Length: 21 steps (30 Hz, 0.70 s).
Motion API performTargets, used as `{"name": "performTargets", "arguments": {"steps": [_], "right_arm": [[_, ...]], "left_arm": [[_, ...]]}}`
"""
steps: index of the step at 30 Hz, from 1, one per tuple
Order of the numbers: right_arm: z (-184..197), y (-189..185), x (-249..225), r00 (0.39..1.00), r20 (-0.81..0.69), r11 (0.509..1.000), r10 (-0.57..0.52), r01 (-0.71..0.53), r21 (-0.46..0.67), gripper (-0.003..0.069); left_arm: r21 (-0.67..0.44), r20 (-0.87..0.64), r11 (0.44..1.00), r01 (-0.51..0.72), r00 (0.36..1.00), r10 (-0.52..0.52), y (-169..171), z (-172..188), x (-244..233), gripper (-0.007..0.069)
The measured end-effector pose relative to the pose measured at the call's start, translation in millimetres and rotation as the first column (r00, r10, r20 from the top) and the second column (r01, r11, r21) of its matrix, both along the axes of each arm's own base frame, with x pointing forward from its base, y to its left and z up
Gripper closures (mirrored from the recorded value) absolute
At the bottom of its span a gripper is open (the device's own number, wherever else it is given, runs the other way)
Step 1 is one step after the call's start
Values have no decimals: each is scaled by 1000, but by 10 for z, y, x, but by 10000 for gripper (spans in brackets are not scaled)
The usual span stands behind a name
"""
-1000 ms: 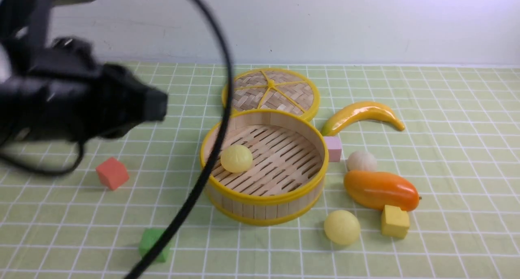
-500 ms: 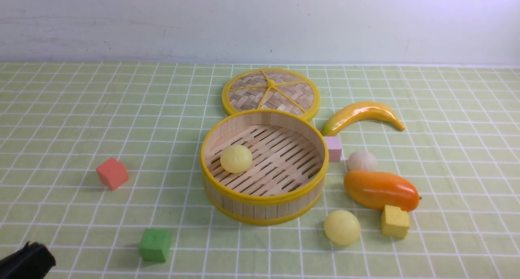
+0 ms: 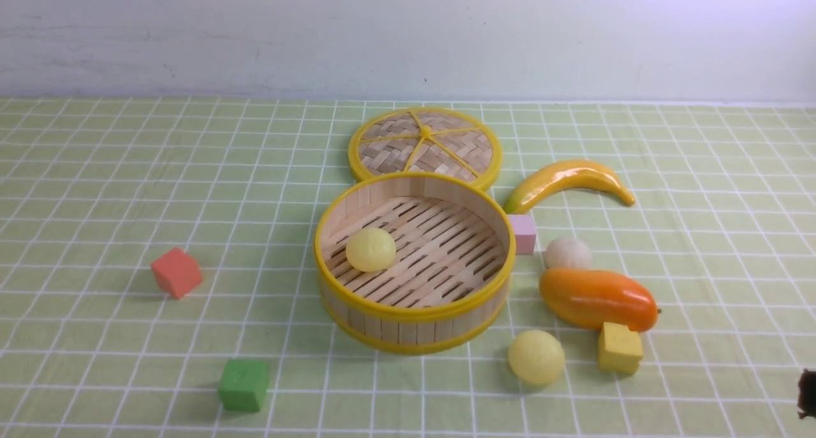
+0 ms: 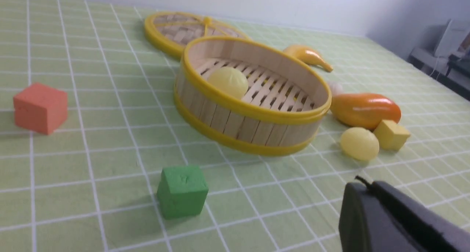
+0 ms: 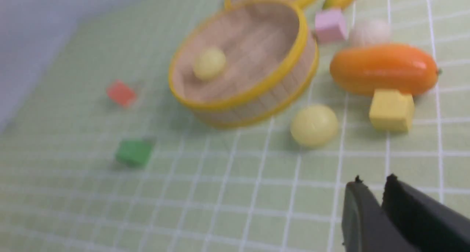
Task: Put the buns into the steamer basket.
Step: Use the right arm to grab a steamed stuffed bun
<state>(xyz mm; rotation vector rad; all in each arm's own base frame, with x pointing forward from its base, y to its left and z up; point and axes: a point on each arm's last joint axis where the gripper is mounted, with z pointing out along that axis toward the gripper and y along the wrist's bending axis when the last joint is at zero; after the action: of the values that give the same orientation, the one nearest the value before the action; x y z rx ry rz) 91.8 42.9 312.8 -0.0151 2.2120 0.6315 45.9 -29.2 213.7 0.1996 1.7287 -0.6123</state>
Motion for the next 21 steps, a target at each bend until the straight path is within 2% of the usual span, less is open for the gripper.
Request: {"name": "performTargets", "arguments": {"steps": [2, 6, 10, 13, 17, 19, 21], "right_arm": [[72, 26, 320, 982, -173, 990, 73, -92, -104, 633], [-16, 129, 863, 926, -357, 965, 123, -195, -173, 659], [-131, 402, 1160, 891, -408, 934, 198, -298, -198, 659], [-359, 774, 1445, 862, -447, 883, 241, -386, -268, 655], [-603, 1025, 1683, 856, -470, 851, 215, -400, -339, 620], [-795, 1119, 1885, 867, -472, 845, 157, -366, -390, 554], [-839, 1134, 1957, 876, -463, 845, 136, -346, -407, 524]], "left_arm": [[11, -21, 1000, 4, 1000, -4, -5, -19, 2, 638], [19, -35, 1000, 8, 999, -7, -6, -33, -1, 638], [19, -35, 1000, 8, 999, -7, -6, -33, -1, 638], [19, -35, 1000, 8, 999, -7, -6, -33, -1, 638], [19, -35, 1000, 8, 999, -7, -6, -33, -1, 638], [19, -35, 1000, 8, 999, -7, -6, -33, -1, 638], [19, -35, 1000, 8, 999, -7, -6, -33, -1, 638]]}}
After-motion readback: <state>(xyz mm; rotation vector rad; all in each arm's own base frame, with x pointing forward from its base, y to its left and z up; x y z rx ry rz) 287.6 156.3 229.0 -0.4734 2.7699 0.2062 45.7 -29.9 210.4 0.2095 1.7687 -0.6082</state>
